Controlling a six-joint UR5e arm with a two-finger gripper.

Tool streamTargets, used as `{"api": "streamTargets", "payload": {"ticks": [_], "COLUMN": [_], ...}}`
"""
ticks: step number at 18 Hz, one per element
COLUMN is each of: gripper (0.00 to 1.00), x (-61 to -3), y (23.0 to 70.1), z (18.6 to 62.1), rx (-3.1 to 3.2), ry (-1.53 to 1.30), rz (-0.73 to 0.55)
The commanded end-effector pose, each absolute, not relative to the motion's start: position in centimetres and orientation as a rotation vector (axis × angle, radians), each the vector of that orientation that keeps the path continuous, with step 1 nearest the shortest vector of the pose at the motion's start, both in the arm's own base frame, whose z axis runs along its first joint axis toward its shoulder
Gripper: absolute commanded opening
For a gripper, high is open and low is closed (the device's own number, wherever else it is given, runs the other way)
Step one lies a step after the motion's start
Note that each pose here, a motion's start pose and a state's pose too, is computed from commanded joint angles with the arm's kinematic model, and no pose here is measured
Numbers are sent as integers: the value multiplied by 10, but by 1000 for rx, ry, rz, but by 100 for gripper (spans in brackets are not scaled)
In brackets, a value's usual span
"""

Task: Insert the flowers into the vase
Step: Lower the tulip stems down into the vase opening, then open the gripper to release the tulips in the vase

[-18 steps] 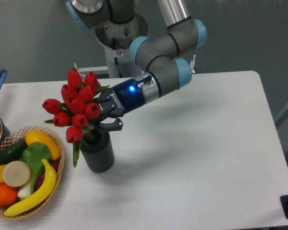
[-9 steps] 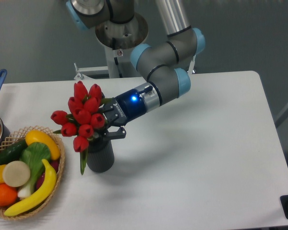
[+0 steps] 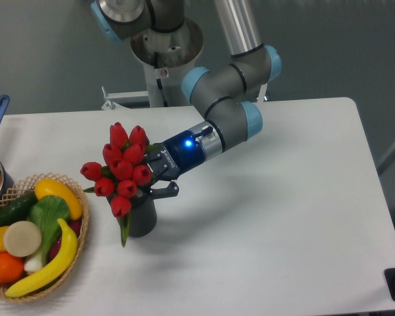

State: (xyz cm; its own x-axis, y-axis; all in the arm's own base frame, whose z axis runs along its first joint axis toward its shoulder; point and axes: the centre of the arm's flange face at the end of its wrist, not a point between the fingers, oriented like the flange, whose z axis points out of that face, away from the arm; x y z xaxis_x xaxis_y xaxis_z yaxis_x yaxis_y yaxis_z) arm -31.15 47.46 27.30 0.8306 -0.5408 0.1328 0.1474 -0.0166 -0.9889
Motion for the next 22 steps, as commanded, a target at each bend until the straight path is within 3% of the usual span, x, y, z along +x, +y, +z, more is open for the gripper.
{"api": "streamTargets", "payload": {"ticks": [2, 3, 4, 8, 22], "gripper": [67, 78, 84, 100, 100], "x": [-313, -314, -314, -314, -297], "y": [474, 473, 473, 472, 452], "z": [272, 273, 272, 275, 305], "rx": [-1507, -1509, -1511, -1534, -1826], "ry": [336, 338, 337, 349, 466], "rz": [-551, -547, -548, -532, -361]}}
